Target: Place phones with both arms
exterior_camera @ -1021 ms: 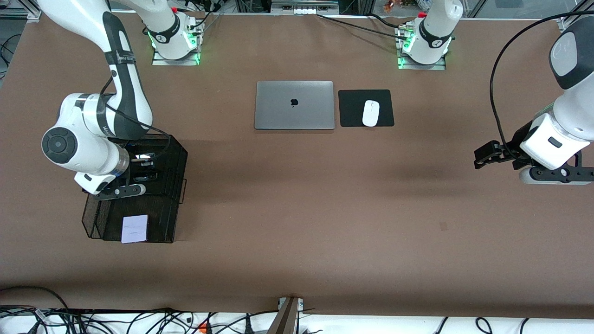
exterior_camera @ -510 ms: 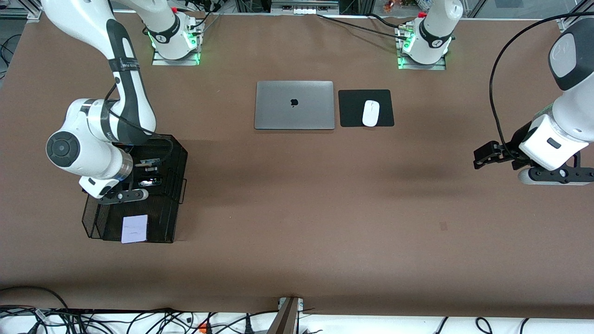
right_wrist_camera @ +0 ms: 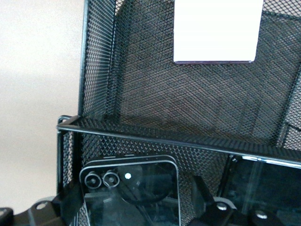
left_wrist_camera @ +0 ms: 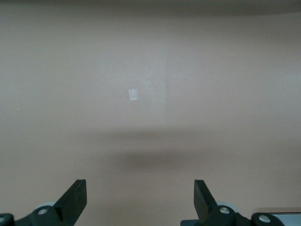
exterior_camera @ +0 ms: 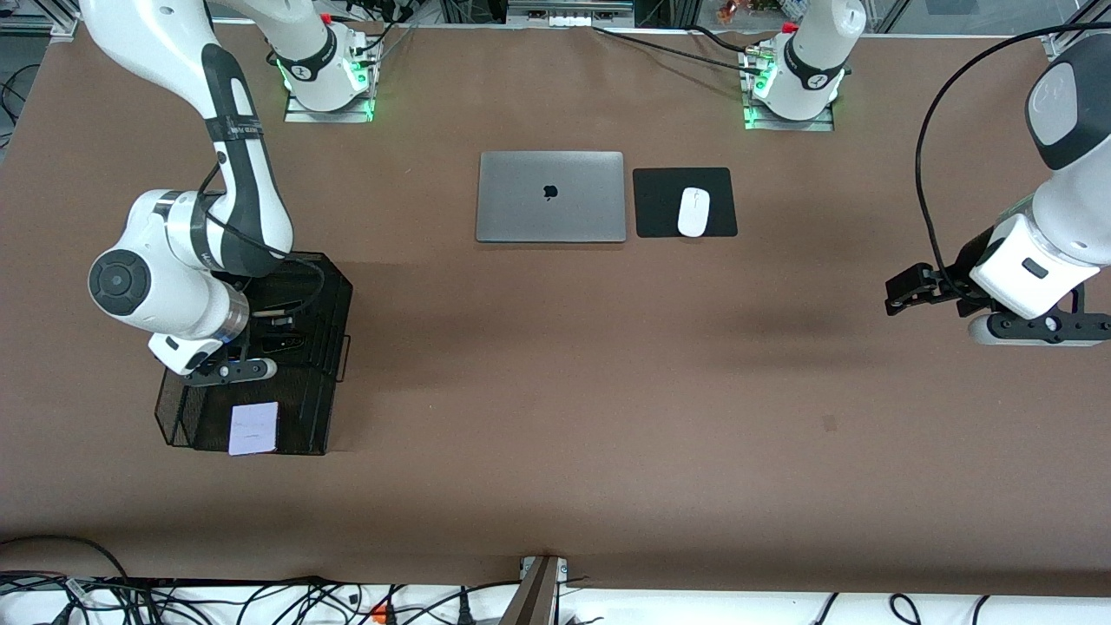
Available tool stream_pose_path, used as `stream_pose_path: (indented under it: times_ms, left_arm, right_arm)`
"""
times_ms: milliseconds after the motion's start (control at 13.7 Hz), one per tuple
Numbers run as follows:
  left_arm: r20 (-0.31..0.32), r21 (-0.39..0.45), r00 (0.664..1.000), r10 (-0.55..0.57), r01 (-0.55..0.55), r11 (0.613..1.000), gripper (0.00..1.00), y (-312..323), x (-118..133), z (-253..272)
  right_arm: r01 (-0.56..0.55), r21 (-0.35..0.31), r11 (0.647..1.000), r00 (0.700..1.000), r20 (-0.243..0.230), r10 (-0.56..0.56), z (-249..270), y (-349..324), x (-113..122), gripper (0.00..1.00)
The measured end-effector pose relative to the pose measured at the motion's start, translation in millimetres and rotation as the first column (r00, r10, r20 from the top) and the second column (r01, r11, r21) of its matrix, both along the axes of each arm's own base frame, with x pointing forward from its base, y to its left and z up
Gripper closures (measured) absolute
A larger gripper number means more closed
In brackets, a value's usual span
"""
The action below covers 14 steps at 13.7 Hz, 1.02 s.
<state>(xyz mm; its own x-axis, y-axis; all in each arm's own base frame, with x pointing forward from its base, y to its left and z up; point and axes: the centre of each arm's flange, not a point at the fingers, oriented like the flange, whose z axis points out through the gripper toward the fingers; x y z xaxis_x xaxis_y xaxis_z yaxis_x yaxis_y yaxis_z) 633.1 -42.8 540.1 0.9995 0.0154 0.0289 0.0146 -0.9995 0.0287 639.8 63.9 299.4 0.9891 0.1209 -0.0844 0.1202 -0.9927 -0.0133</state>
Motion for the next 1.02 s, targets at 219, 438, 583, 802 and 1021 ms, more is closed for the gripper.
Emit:
stream_pose_path:
  times_ms: [219,438,583,802,1021]
  left_arm:
    - [0.000,0.000,1.000,0.000,0.000,1.000,0.00,0.0,0.0,0.0]
    - [0.000,0.000,1.000,0.000,0.000,1.000,0.00,0.0,0.0,-0.1]
    - [-0.001,0.000,1.000,0.000,0.000,1.000,0.00,0.0,-0.1,-0.1]
    - [-0.001,0.000,1.000,0.000,0.000,1.000,0.00,0.0,-0.1,-0.1]
    - [-0.002,0.000,1.000,0.000,0.000,1.000,0.00,0.2,-0.2,-0.2]
  right_arm:
    - [-0.002,0.001,1.000,1.000,0.002,0.002,2.8,0.0,1.9,0.00]
    - [0.004,0.021,1.000,0.999,-0.042,-0.003,34.3,-3.4,12.2,0.00]
    - [0.009,0.045,0.999,0.998,-0.063,-0.007,71.5,-6.9,20.7,0.00]
    - [0.016,0.079,0.997,0.998,-0.069,-0.010,118.1,-12.4,20.7,0.00]
    - [0.033,0.110,0.993,0.996,-0.083,-0.024,170.7,-30.5,2.4,0.00]
